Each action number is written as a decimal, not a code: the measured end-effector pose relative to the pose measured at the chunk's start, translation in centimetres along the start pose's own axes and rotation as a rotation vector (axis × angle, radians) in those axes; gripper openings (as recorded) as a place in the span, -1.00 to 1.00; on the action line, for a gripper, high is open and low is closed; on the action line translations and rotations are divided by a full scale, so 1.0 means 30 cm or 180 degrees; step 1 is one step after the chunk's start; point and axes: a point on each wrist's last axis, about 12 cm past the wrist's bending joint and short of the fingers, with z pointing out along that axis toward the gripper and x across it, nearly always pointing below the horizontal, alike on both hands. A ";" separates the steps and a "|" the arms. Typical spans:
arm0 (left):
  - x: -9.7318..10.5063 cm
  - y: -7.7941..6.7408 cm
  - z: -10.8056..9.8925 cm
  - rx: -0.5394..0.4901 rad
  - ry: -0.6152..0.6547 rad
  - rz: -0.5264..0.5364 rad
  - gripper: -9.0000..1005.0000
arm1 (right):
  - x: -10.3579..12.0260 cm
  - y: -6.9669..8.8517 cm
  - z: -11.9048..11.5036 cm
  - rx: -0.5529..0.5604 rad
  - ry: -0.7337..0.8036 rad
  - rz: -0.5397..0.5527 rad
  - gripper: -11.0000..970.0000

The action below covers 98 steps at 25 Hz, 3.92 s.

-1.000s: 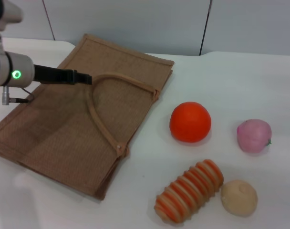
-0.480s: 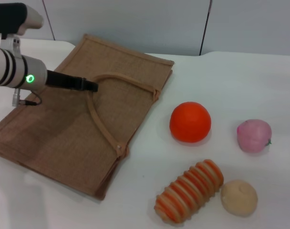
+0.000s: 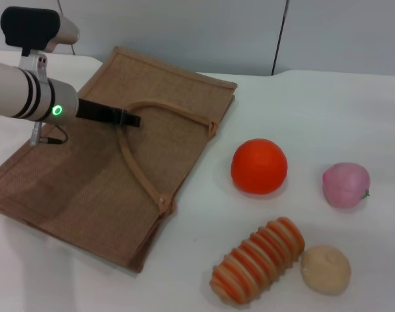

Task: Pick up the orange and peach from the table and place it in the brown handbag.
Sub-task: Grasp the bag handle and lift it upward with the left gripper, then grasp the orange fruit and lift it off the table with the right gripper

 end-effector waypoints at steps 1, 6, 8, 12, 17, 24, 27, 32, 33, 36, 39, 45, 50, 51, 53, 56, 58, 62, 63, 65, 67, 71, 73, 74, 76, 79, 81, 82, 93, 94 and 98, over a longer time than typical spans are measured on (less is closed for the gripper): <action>-0.001 0.000 0.000 -0.0008 -0.0005 0.0003 0.20 | 0.000 0.000 0.000 -0.0001 0.0000 0.0001 0.58; 0.002 -0.011 0.011 -0.0001 0.0038 0.0062 0.20 | 0.000 0.001 0.001 -0.0001 -0.0003 0.0006 0.58; 0.004 -0.019 0.020 -0.0008 0.0078 0.0115 0.19 | 0.000 0.001 0.001 0.0006 -0.0004 0.0007 0.58; 0.004 -0.022 0.026 -0.0038 0.0095 0.0153 0.15 | 0.000 0.000 0.000 0.0006 -0.0004 0.0005 0.58; 0.004 -0.022 0.026 -0.0040 0.0095 0.0146 -0.10 | 0.000 0.000 0.000 0.0006 -0.0003 0.0004 0.58; 0.010 -0.013 0.020 -0.0027 0.0038 0.0007 -0.52 | 0.002 -0.005 -0.007 0.0018 0.0013 -0.0006 0.58; 0.013 -0.008 0.019 -0.0044 0.0027 -0.0003 -0.64 | 0.003 -0.005 -0.008 0.0016 0.0015 -0.0009 0.58; 0.012 -0.007 0.020 -0.0024 -0.0087 -0.0040 -0.75 | 0.003 -0.003 -0.007 0.0005 0.0015 -0.0007 0.58; 0.012 -0.007 0.019 0.0008 -0.0145 -0.0062 -0.75 | 0.003 -0.002 -0.007 0.0001 0.0016 -0.0007 0.58; 0.015 -0.008 0.011 0.0177 -0.0395 -0.0128 -0.75 | 0.003 0.004 -0.003 -0.0048 0.0020 -0.0014 0.58; 0.029 -0.009 -0.002 0.0381 -0.0662 -0.0159 -0.75 | 0.004 0.020 0.003 -0.0197 0.0045 0.0014 0.58; 0.057 -0.012 -0.037 0.0731 -0.1171 -0.0208 -0.75 | 0.001 0.059 0.026 -0.0666 0.0132 0.0050 0.58; 0.079 -0.012 -0.078 0.0975 -0.1666 -0.0221 -0.75 | -0.012 0.110 0.074 -0.1293 0.0258 0.0011 0.58; 0.083 -0.016 -0.084 0.1028 -0.1751 -0.0216 -0.75 | -0.015 0.120 0.085 -0.1437 0.0301 0.0014 0.58; 0.090 -0.028 -0.091 0.1143 -0.1894 -0.0188 -0.75 | -0.022 0.140 0.106 -0.1681 0.0379 0.0040 0.58; 0.095 -0.043 -0.102 0.1277 -0.2042 -0.0114 -0.75 | -0.031 0.183 0.138 -0.2066 0.0505 0.0034 0.58; 0.094 -0.053 -0.108 0.1345 -0.2100 -0.0069 -0.75 | -0.034 0.214 0.156 -0.2301 0.0599 0.0004 0.58; 0.085 -0.076 -0.123 0.1544 -0.2201 -0.0012 -0.75 | -0.036 0.262 0.189 -0.2703 0.0864 -0.0060 0.58; 0.083 -0.079 -0.126 0.1578 -0.2222 -0.0009 -0.75 | -0.033 0.274 0.195 -0.2816 0.0961 -0.0095 0.58; 0.082 -0.086 -0.136 0.1665 -0.2279 -0.0007 -0.75 | -0.025 0.290 0.201 -0.2945 0.1133 -0.0139 0.58; 0.082 -0.091 -0.146 0.1748 -0.2333 -0.0002 -0.75 | -0.020 0.303 0.208 -0.3033 0.1270 -0.0161 0.58; 0.082 -0.096 -0.181 0.1949 -0.2504 0.0015 -0.75 | -0.017 0.325 0.220 -0.3183 0.1493 -0.0183 0.58; 0.083 -0.098 -0.197 0.2046 -0.2579 0.0028 -0.75 | -0.015 0.328 0.227 -0.3209 0.1595 -0.0212 0.58; 0.085 -0.103 -0.208 0.2121 -0.2615 0.0057 -0.75 | -0.011 0.333 0.234 -0.3214 0.1692 -0.0234 0.58; 0.085 -0.105 -0.211 0.2149 -0.2624 0.0069 -0.75 | -0.009 0.336 0.236 -0.3214 0.1731 -0.0240 0.58; 0.086 -0.107 -0.216 0.2188 -0.2639 0.0085 -0.75 | -0.004 0.345 0.241 -0.3216 0.1804 -0.0262 0.58; 0.086 -0.108 -0.218 0.2203 -0.2647 0.0087 -0.75 | 0.001 0.353 0.251 -0.3191 0.1894 -0.0303 0.58; 0.085 -0.107 -0.219 0.2206 -0.2656 0.0084 -0.75 | 0.001 0.353 0.251 -0.3191 0.1894 -0.0303 0.58; 0.092 -0.099 -0.219 0.2167 -0.2674 0.0044 -0.75 | 0.014 0.370 0.261 -0.3175 0.2066 -0.0371 0.51; 0.093 -0.099 -0.219 0.2164 -0.2673 0.0041 -0.75 | 0.015 0.371 0.259 -0.3185 0.2088 -0.0368 0.50; 0.094 -0.098 -0.219 0.2161 -0.2671 0.0037 -0.74 | 0.015 0.373 0.259 -0.3217 0.2162 -0.0380 0.37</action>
